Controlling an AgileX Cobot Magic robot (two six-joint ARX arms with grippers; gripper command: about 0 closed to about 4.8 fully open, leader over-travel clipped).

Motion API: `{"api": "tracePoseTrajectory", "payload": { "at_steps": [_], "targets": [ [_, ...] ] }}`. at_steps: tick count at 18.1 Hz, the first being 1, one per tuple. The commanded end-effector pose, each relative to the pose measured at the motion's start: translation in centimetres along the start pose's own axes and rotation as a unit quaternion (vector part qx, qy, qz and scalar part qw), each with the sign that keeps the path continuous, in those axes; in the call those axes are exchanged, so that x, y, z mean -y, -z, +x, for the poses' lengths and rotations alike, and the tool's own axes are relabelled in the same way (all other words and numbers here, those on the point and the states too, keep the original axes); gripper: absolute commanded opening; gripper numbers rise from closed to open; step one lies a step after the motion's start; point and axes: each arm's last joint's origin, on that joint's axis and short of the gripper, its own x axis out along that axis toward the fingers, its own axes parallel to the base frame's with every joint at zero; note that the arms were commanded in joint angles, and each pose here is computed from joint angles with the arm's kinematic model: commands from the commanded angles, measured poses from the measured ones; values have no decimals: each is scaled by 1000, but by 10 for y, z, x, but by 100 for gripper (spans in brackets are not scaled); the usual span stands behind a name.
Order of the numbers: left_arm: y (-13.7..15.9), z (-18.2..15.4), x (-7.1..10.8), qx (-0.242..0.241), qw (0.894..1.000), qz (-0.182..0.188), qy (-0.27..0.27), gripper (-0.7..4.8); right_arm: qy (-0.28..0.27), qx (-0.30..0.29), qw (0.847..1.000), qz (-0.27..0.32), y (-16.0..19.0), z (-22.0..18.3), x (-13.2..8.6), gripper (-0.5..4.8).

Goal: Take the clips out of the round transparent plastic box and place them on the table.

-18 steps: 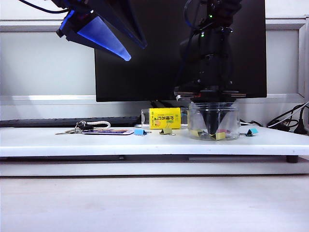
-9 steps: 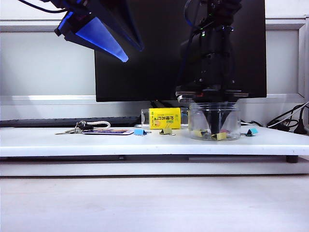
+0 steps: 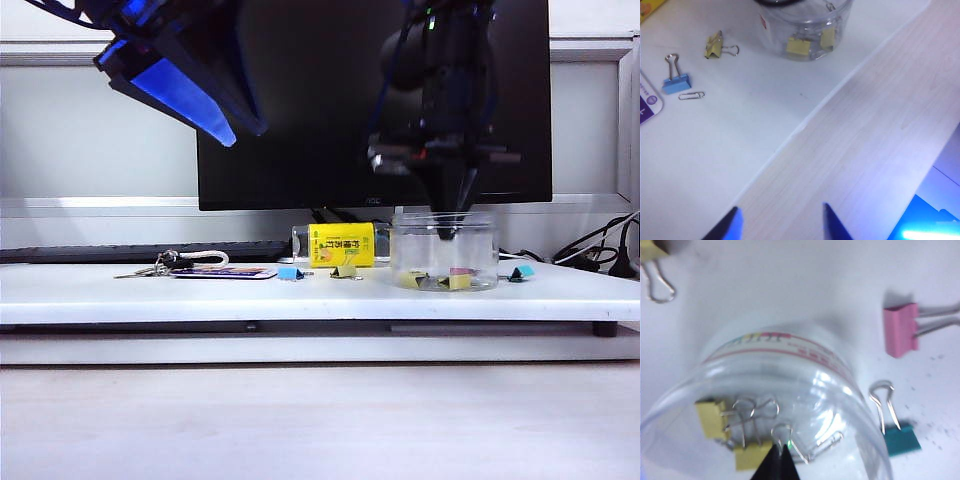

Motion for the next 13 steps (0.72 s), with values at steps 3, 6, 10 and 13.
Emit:
{"api": "tracePoseTrajectory", "payload": {
  "at_steps": [3, 6, 10, 13],
  "targets": [
    [-2, -1, 0, 7, 1000, 0, 4, 215, -74, -1, 997, 0, 2, -4, -4, 73],
    [-1, -1, 0, 6, 1000, -3, 4, 215, -81, -2, 997, 1, 2, -3, -4, 75],
    [-2, -1, 0, 7, 1000, -10, 4, 215, -79, -11, 997, 2, 0, 2, -4, 77],
    [-1, -1, 1, 2, 1000, -11, 5, 215, -47, -28, 998, 6, -3, 16, -2, 77]
  ]
}}
